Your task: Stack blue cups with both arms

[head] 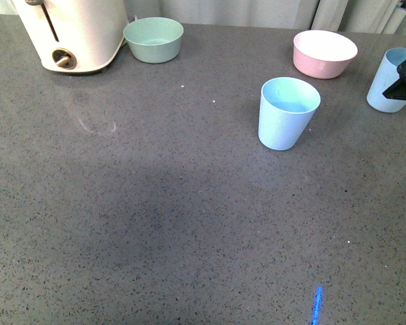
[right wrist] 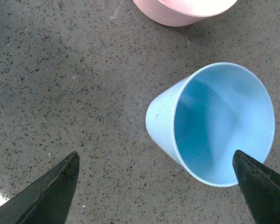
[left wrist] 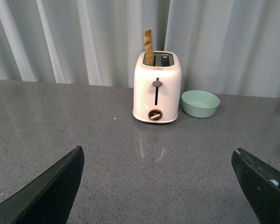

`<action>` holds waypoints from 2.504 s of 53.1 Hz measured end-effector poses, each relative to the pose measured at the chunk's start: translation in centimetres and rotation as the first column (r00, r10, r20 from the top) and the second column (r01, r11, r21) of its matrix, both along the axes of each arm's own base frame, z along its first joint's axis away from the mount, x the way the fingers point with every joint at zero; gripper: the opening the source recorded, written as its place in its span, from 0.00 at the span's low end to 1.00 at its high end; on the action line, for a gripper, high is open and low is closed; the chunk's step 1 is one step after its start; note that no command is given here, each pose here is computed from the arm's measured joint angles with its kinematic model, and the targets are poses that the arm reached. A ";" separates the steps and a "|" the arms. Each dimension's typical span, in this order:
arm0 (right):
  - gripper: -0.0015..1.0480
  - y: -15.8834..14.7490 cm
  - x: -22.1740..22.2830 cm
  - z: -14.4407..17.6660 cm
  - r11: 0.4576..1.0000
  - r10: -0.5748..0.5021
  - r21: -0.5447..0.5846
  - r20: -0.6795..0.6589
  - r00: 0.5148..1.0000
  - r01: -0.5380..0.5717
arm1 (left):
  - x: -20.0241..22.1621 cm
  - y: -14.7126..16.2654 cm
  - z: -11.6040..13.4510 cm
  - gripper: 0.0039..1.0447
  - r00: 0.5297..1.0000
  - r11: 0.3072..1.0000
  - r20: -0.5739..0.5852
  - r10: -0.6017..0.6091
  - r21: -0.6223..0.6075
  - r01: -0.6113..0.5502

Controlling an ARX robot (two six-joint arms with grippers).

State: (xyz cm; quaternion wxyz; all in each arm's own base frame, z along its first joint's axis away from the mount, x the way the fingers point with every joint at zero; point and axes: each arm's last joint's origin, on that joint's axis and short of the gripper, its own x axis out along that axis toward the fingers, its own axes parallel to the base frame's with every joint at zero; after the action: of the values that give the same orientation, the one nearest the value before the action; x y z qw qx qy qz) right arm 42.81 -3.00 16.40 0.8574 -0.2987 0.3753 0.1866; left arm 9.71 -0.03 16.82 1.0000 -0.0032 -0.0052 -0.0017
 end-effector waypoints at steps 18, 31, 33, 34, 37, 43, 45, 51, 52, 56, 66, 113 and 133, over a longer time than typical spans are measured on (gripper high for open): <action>0.69 0.4 1.8 -1.5 1.000 0.000 -0.012 -0.019 1.000 0.000 | 0.0 0.0 0.0 0.92 1.000 1.000 0.000 0.000 0.000 0.000; 0.27 0.5 2.5 -2.2 1.000 -0.016 0.006 -0.057 0.998 0.016 | 0.0 0.0 0.0 0.92 1.000 1.000 0.000 0.000 0.000 0.000; 0.24 0.5 2.5 -2.1 1.000 -0.017 0.007 -0.058 0.998 0.017 | 0.0 0.0 0.0 0.92 1.000 1.000 0.000 0.000 0.000 0.000; 0.20 0.5 2.5 -2.1 1.000 -0.017 0.008 -0.059 0.998 0.017 | 0.0 0.0 0.0 0.92 1.000 1.000 0.000 0.000 0.000 0.000; 0.14 0.5 2.4 -2.1 1.000 -0.014 0.013 -0.070 0.997 0.015 | 0.0 0.0 0.0 0.92 1.000 1.000 0.000 0.000 0.000 0.000; 0.02 0.5 2.4 -2.0 1.000 -0.016 0.016 -0.084 0.996 0.017 | 0.0 0.0 0.0 0.92 1.000 1.000 0.000 0.000 0.000 0.000; 0.02 0.4 2.3 -1.8 0.999 -0.016 0.026 -0.091 0.996 0.018 | 0.0 0.0 0.0 0.92 1.000 1.000 0.000 0.000 0.000 0.000; 0.02 0.2 1.7 -0.8 0.998 -0.009 0.053 -0.102 0.995 0.015 | 0.0 0.0 0.0 0.92 1.000 1.000 0.000 0.000 0.000 0.000; 0.02 0.2 1.5 -0.4 0.998 -0.003 0.060 -0.100 0.995 0.009 | 0.0 0.0 0.0 0.92 1.000 1.000 0.000 0.000 0.000 0.000; 0.02 0.3 1.0 0.6 0.997 0.017 0.080 -0.093 0.995 -0.010 | 0.0 0.0 0.0 0.92 1.000 1.000 0.000 0.000 0.000 0.000; 0.02 1.7 -1.4 6.1 0.987 0.101 0.125 0.003 0.995 -0.101 | 0.0 0.0 0.0 0.92 1.000 1.000 0.000 0.000 0.000 0.000; 0.02 13.5 -7.4 6.5 0.902 0.420 0.145 -0.073 0.905 -0.407 | 0.0 0.0 0.0 0.92 1.000 1.000 0.000 0.000 0.000 0.000; 0.02 13.8 -6.9 4.7 0.907 0.414 0.135 -0.108 0.904 -0.399 | 0.0 0.0 0.0 0.92 1.000 1.000 0.000 0.000 0.000 0.000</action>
State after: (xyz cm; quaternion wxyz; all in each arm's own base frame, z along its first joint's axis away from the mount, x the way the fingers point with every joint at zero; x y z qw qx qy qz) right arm 35.94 10.80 21.10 0.7875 -0.3098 0.3505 0.4013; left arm 9.71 -0.03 16.82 1.0000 -0.0033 -0.0052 -0.0015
